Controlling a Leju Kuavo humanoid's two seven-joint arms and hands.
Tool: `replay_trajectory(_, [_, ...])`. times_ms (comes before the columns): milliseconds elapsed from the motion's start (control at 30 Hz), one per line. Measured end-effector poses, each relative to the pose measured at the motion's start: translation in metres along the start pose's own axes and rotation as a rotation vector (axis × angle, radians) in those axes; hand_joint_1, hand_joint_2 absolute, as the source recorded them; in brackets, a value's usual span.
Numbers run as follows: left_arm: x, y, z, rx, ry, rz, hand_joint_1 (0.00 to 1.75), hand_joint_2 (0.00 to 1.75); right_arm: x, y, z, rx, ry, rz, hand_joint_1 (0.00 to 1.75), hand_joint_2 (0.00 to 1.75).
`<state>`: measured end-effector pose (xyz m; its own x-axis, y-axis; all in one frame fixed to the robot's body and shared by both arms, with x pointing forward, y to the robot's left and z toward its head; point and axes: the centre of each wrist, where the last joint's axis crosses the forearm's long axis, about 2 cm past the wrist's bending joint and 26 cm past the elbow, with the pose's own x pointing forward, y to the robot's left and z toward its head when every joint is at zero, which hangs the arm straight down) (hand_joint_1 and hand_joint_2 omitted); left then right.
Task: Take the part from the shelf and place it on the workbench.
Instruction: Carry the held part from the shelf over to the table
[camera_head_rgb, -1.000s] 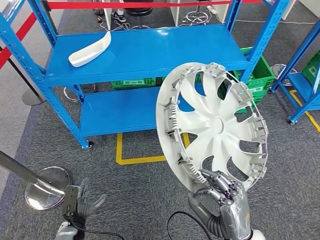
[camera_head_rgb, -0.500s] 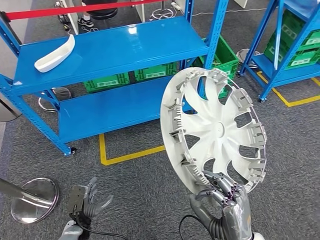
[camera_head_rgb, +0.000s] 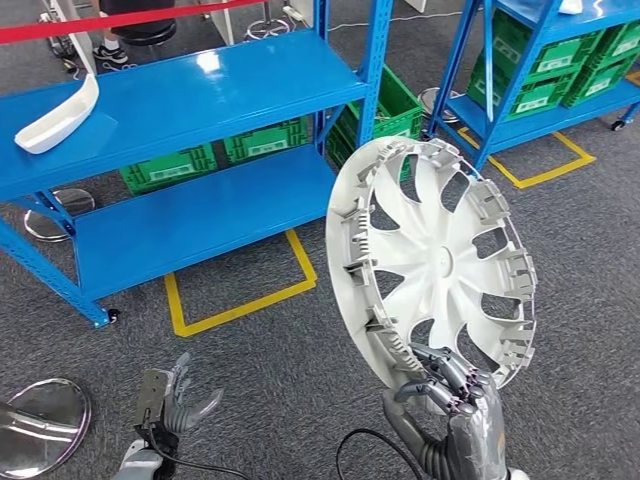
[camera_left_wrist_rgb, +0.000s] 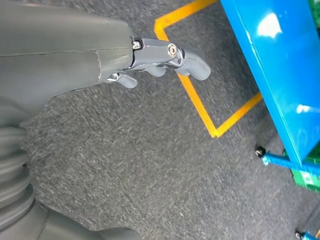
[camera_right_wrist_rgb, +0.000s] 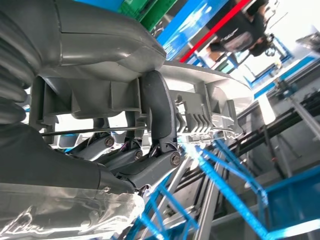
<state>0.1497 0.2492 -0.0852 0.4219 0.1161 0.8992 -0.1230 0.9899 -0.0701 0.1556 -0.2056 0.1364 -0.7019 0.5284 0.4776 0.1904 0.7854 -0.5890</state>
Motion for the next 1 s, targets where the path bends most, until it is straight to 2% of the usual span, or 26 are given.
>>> replay_trajectory(200, [0.002, 0.000, -0.002, 0.020, -0.005, -0.025, 0.00, 1.75, 0.001, -0.003, -0.001, -0.004, -0.014, 0.025, 1.75, 1.75])
replay_trajectory(400, [-0.003, 0.001, 0.003, 0.027, 0.014, -0.047, 0.00, 1.75, 0.002, -0.009, 0.000, -0.009, -0.040, 0.174, 1.75, 1.75])
replay_trajectory(1000, [-0.004, 0.000, 0.004, 0.028, 0.018, -0.043, 0.00, 1.75, 0.003, -0.011, 0.005, -0.008, -0.020, 0.191, 1.75, 1.75])
